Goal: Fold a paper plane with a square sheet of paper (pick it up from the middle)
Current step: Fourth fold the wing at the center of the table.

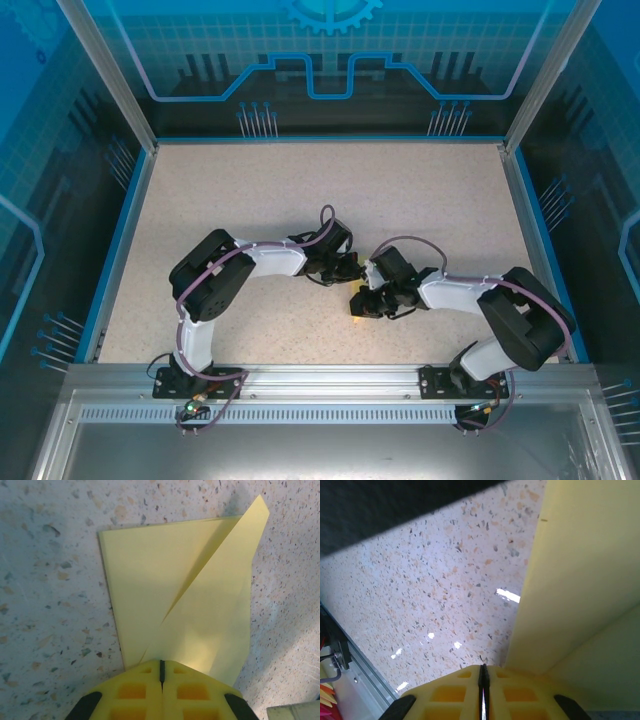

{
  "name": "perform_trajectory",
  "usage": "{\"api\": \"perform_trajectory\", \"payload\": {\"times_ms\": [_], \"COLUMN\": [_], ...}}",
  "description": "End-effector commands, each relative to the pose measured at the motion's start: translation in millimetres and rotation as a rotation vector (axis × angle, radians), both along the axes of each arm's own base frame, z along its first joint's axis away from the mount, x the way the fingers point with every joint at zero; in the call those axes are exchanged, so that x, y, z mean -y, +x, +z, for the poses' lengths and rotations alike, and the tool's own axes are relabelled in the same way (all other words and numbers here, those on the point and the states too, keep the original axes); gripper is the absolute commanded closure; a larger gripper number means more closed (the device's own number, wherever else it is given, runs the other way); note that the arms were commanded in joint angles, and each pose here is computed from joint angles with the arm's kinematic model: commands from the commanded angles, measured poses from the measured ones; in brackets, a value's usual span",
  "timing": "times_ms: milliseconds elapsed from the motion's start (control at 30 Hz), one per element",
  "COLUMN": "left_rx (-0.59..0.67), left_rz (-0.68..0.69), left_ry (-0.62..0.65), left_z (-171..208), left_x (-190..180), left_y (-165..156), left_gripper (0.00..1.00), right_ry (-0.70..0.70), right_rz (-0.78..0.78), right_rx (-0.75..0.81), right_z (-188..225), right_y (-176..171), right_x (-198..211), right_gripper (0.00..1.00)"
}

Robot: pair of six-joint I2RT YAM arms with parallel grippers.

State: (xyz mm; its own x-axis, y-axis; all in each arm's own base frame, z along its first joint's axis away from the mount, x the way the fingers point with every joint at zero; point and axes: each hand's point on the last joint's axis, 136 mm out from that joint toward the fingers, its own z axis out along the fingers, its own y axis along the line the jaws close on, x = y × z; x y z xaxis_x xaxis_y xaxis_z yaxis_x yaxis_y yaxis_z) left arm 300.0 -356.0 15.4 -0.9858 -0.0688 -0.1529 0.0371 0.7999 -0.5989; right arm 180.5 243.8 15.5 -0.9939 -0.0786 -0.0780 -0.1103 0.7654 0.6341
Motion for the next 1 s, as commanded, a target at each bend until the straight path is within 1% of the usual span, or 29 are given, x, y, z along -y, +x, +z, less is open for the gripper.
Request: {"api": "perform_trajectory", "payload": {"times_ms": [0,267,467,600,700,800,967], "left_rx": [-0.077,-0.083,-0.091,-0.093,-0.090,-0.077,-0.016], "left_rz": [0.012,0.016,0.025,0.032,0.031,0.024,-0.018], "left_ry": [0.128,0.140,0.170,0.173,0.171,0.165,0.140], "left_z": [-38.9,-41.7,-47.1,-48.5,-48.2,-47.0,-36.8], "left_x": [-21.4,-23.1,-28.9,-31.1,-31.1,-30.3,-24.1], "left_y": [-13.5,-14.4,-15.9,-15.5,-15.0,-11.5,2.6], "left_gripper": [1.00,1.00,1.00,1.00,1.00,1.00,1.00], "right_ry": [-0.029,-0.048,-0.066,-0.048,-0.023,-0.041,-0.004], "right_rz": [0.021,0.034,0.048,0.078,0.093,0.048,-0.150], "right_rx": [-0.057,-0.085,-0.116,-0.119,-0.089,-0.023,0.088], "right_z": [-11.0,-21.4,-28.6,-24.2,-12.9,1.4,28.5], "right_y": [-17.3,-25.4,-40.5,-54.4,-55.0,-35.6,20.0], "right_x": [3.7,6.1,10.5,10.3,9.1,14.8,40.5], "right_gripper": [0.88,0.88,0.89,0.89,0.89,0.89,0.89]}}
